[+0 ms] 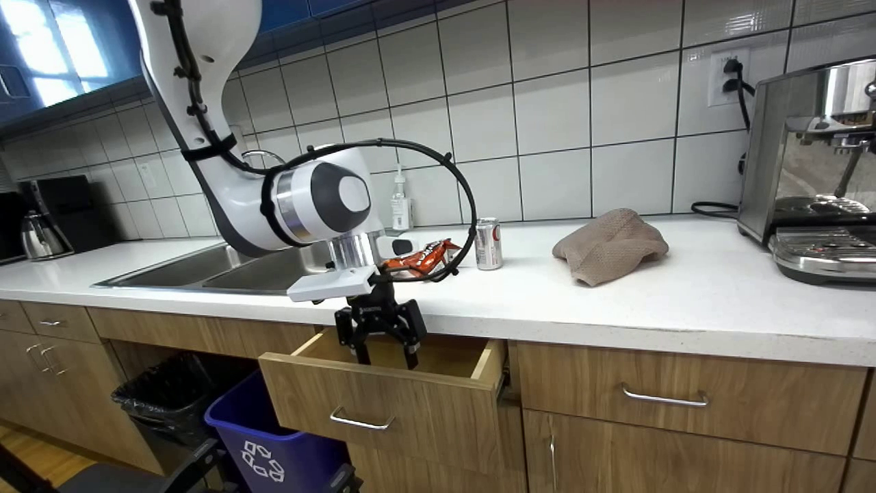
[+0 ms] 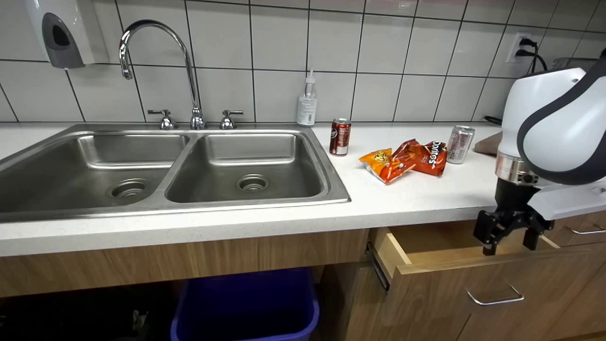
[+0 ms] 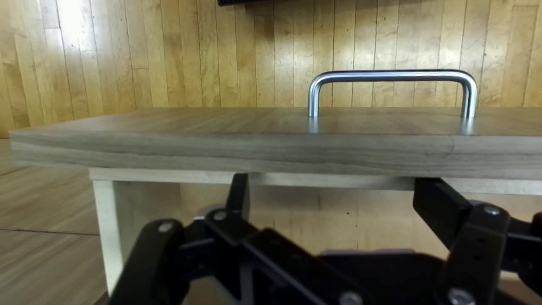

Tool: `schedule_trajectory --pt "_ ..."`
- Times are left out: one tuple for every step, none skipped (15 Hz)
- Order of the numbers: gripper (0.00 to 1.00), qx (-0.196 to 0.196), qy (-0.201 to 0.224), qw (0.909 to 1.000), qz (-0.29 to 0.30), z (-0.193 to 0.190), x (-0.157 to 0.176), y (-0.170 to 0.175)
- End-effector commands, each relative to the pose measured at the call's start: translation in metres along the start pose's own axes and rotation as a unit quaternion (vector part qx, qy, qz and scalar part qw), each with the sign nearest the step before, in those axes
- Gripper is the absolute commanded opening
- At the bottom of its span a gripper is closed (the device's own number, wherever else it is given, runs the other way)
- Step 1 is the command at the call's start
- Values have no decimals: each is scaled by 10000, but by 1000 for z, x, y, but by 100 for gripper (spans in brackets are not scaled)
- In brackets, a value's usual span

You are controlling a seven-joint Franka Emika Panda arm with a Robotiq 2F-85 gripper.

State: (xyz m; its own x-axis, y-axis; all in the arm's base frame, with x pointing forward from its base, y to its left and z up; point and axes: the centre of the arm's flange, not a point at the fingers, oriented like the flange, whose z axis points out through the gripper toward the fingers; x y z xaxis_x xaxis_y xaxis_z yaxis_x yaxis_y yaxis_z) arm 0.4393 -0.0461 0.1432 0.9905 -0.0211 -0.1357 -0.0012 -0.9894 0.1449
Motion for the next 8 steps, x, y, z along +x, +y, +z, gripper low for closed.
schedule_trajectory --pt "100 -90 -154 9998 28 -10 -24 2" --pt "100 -88 -162 9998 33 -9 -26 3" --pt "100 -87 -174 9998 40 -9 -27 3" --pt "100 -76 -181 9998 48 -9 -28 3" --pt "100 -67 -187 9998 53 -9 -28 4" --pt "100 -73 -201 9998 39 -9 -31 4" --pt "100 -75 -216 9997 33 -8 -32 4" --pt "100 -75 -241 9997 32 -7 -35 4"
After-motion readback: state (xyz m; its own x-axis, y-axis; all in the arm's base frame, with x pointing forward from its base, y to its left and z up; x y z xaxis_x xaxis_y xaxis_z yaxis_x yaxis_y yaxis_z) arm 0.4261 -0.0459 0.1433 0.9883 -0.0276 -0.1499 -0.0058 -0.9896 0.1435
